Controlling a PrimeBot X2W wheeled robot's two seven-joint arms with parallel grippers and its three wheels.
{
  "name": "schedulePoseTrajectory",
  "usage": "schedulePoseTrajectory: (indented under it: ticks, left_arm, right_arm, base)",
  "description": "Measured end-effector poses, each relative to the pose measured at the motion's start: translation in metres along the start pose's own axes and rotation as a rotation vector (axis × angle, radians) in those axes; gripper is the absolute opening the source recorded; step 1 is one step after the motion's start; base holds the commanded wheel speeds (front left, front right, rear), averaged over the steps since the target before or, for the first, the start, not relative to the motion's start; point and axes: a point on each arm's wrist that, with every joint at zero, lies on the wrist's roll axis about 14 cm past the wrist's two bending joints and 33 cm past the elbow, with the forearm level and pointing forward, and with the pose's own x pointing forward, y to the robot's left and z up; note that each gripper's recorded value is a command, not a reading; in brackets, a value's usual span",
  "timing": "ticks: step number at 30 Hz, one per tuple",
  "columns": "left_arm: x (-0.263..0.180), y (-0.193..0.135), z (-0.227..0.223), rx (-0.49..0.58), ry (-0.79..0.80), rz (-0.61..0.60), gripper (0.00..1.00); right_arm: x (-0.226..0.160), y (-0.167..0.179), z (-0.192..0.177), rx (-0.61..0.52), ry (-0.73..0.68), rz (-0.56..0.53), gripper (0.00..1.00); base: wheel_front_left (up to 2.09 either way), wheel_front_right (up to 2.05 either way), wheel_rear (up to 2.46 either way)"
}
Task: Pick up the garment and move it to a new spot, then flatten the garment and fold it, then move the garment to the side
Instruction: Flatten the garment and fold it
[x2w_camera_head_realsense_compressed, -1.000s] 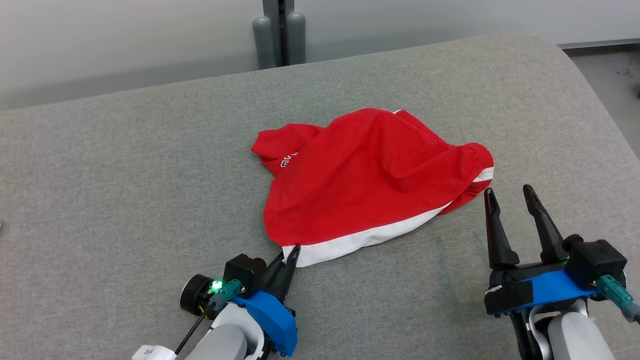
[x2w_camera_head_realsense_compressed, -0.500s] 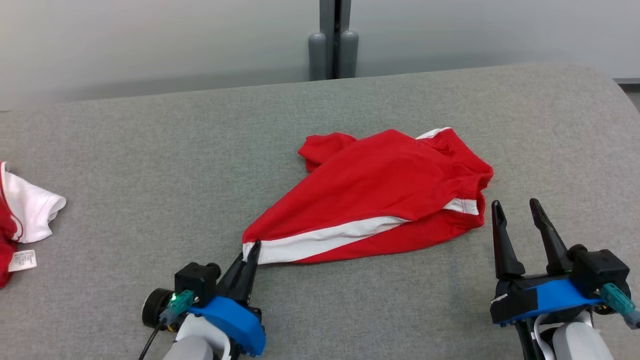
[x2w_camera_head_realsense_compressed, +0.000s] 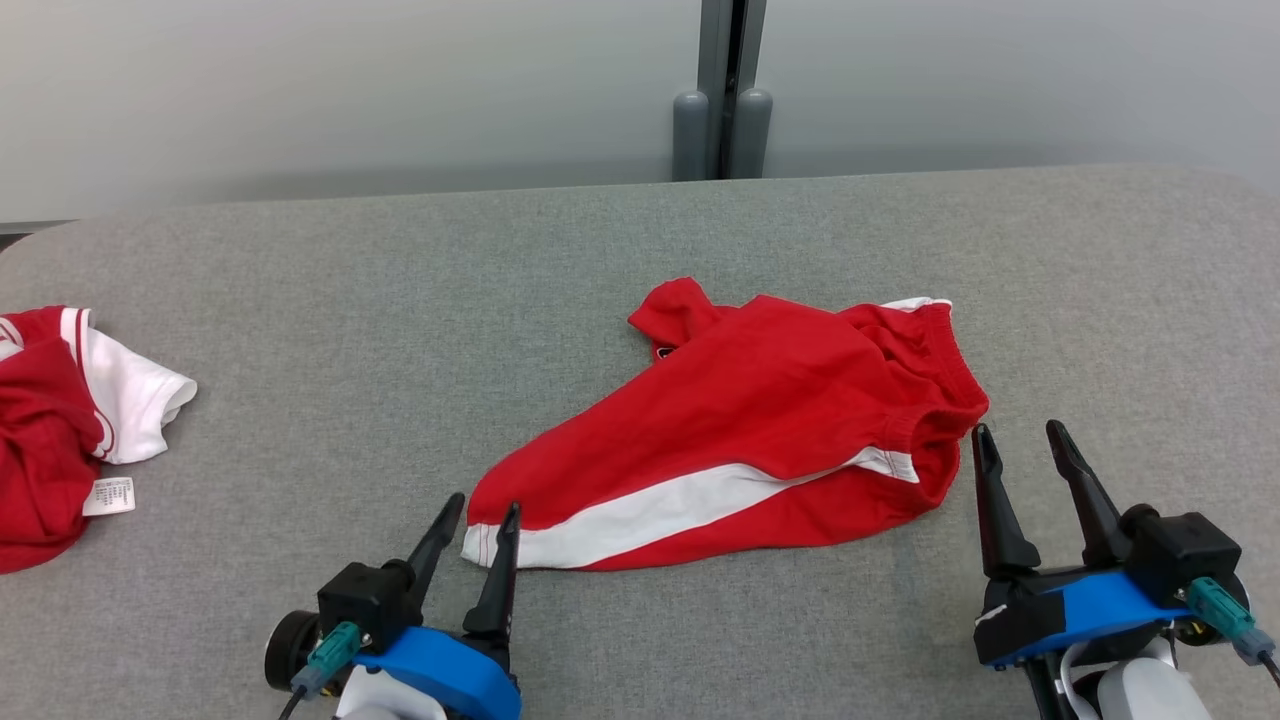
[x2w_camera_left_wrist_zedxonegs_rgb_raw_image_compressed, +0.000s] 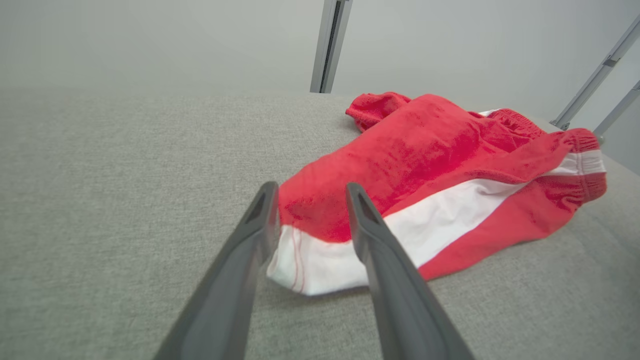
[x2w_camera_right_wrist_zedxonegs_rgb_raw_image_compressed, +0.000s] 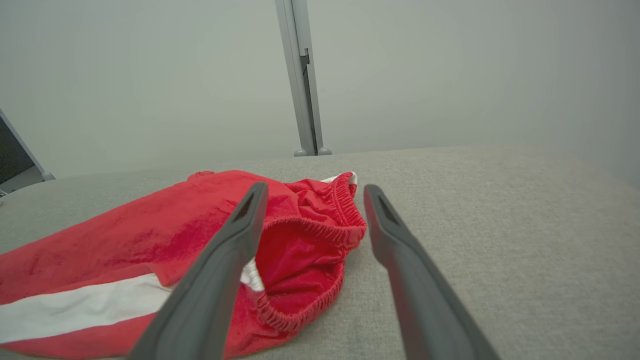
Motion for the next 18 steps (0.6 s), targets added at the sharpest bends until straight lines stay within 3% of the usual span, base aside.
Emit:
schedulePoseTrajectory:
  ticks: [9, 18]
  left_arm:
    - [-0.006, 0.010, 0.062, 0.009, -0.209, 0.068, 1.00]
    - [-0.032, 0.040, 0.091, 0.050, -0.312, 0.188, 1.00]
  right_arm:
    - [0.001, 0.008, 0.022, -0.013, -0.065, 0.028, 1.00]
    - [-0.010, 0.015, 0.038, -0.032, -0.111, 0.048, 1.00]
  base:
    - [0.00, 0.00, 0.00]
    - [0.00, 0.00, 0.00]
